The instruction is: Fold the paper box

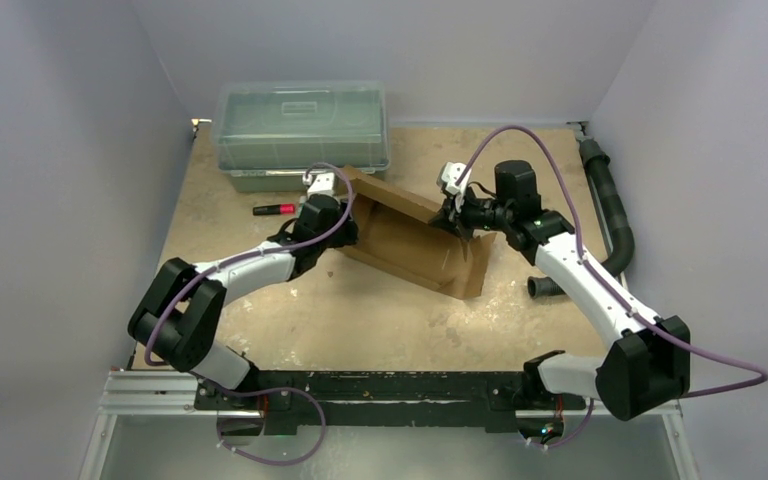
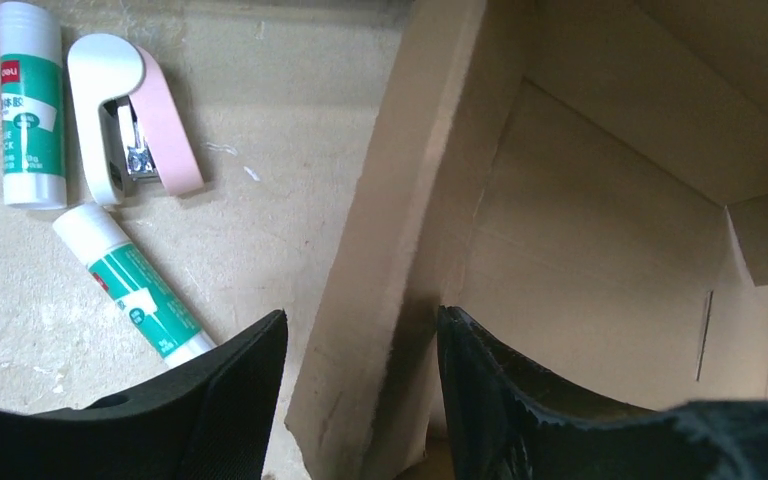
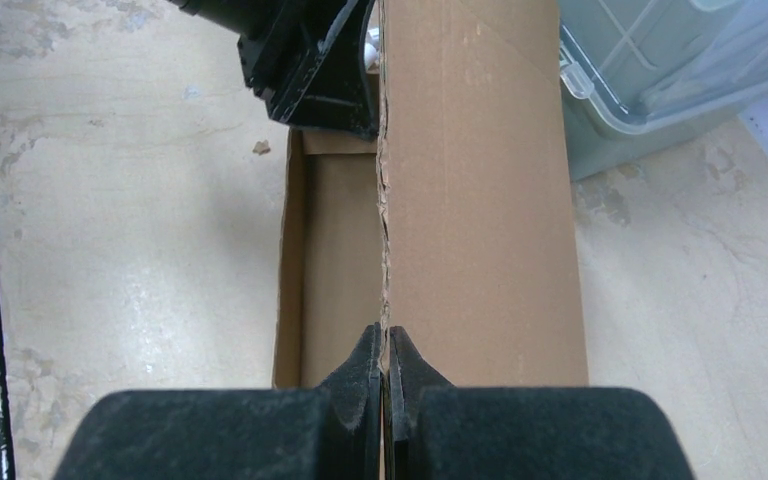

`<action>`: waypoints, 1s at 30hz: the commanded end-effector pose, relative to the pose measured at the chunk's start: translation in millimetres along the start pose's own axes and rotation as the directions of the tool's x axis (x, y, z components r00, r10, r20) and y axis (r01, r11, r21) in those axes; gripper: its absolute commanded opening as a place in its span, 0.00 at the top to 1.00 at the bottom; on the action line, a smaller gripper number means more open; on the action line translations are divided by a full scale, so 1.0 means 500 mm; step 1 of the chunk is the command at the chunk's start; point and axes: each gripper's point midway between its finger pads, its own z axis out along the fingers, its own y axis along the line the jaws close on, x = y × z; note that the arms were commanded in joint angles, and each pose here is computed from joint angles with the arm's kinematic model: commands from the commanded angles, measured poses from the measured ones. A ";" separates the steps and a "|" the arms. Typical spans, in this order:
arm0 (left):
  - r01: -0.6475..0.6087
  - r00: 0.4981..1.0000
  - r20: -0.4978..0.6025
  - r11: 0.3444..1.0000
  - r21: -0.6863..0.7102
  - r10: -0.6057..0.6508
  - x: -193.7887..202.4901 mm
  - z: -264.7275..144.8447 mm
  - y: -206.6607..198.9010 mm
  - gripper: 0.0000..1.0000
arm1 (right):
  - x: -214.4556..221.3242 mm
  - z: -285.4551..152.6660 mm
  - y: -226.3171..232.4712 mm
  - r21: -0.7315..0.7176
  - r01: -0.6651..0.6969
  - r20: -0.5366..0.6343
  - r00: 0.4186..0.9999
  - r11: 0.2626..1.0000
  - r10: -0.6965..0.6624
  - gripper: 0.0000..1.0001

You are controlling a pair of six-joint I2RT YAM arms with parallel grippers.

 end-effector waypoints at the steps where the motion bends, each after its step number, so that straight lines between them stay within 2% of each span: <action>1: 0.103 0.989 0.098 0.989 0.106 -0.114 -0.100 -0.009 -0.046 0.44 | 0.006 0.003 0.011 -0.036 0.001 -0.006 1.000 0.999 -0.001 1.00; 10: 0.084 0.990 0.103 0.989 0.125 -0.097 -0.116 0.027 -0.063 0.45 | 0.002 0.002 0.016 -0.050 0.000 -0.001 1.000 0.999 0.000 1.00; 19: 0.029 0.991 0.124 0.990 0.135 -0.046 -0.083 0.050 -0.049 0.55 | -0.022 0.001 0.039 -0.115 -0.038 0.044 0.998 0.993 0.043 1.00; 22: 0.021 0.990 0.135 0.992 0.128 -0.039 -0.074 0.054 -0.040 0.72 | -0.026 0.001 0.044 -0.130 -0.041 0.051 0.998 0.991 0.048 1.00; 26: -0.019 0.995 0.102 0.993 0.115 0.007 -0.049 0.070 -0.032 0.79 | -0.025 0.001 0.044 -0.130 -0.041 0.050 0.998 0.991 0.048 1.00; 27: -0.032 0.995 0.095 0.993 0.115 0.021 -0.044 0.071 -0.031 0.87 | -0.025 0.001 0.044 -0.130 -0.042 0.050 0.998 0.991 0.049 1.00; 28: -0.044 0.995 0.089 0.992 0.115 0.033 -0.038 0.070 -0.029 1.00 | -0.026 0.001 0.043 -0.130 -0.041 0.051 0.998 0.991 0.048 1.00; 30: -0.057 0.995 0.087 0.994 0.099 0.048 -0.028 0.064 -0.018 1.00 | -0.025 0.000 0.042 -0.128 -0.045 0.048 0.998 0.991 0.052 1.00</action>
